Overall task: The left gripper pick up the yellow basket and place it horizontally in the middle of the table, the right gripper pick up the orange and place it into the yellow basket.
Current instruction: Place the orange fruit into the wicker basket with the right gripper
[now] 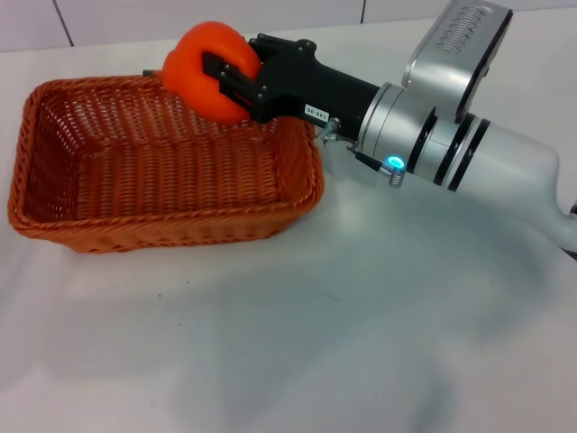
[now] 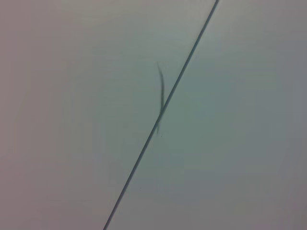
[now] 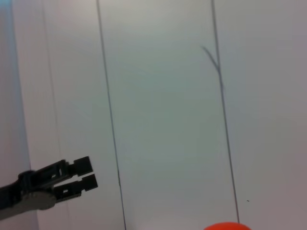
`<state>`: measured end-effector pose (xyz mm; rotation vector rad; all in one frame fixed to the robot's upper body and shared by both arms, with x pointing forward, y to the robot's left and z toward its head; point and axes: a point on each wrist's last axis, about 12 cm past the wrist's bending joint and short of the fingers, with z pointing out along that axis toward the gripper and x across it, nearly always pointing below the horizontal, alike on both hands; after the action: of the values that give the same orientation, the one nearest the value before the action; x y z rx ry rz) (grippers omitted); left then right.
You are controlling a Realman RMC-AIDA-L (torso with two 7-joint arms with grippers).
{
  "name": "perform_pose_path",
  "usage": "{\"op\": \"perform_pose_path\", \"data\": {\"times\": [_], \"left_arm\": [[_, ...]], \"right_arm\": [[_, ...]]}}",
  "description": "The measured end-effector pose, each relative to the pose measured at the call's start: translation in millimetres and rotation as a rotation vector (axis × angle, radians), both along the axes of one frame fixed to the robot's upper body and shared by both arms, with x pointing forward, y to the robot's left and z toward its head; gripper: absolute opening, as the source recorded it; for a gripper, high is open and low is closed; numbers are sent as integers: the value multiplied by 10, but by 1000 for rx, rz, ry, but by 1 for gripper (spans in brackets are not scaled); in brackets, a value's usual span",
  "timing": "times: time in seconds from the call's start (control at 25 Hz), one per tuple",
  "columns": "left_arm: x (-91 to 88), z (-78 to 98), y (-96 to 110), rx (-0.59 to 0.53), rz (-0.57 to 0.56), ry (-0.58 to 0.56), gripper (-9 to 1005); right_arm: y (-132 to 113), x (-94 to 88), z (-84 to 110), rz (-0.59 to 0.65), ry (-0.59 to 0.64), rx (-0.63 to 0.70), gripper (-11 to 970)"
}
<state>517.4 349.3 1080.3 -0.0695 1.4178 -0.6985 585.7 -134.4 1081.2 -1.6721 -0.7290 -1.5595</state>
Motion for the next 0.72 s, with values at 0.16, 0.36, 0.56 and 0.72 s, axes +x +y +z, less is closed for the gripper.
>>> {"op": "perform_pose_path", "data": {"times": [0.16,0.36,0.56,0.72], "left_arm": [[11,7,-7,3,-2,-4,900],[24,8,-7,8,2,-2,901],[28,9,6,15,7,-1,900],[28,-4,23,41,23,1,900]], "right_arm": [[-19,-2,-9,-7,16,11,304],[-22,8,-8,-10,17,7,463],[-14,37,2,-20,11,-7,779],[-60,79,30,-58,-29,-16,922]]}}
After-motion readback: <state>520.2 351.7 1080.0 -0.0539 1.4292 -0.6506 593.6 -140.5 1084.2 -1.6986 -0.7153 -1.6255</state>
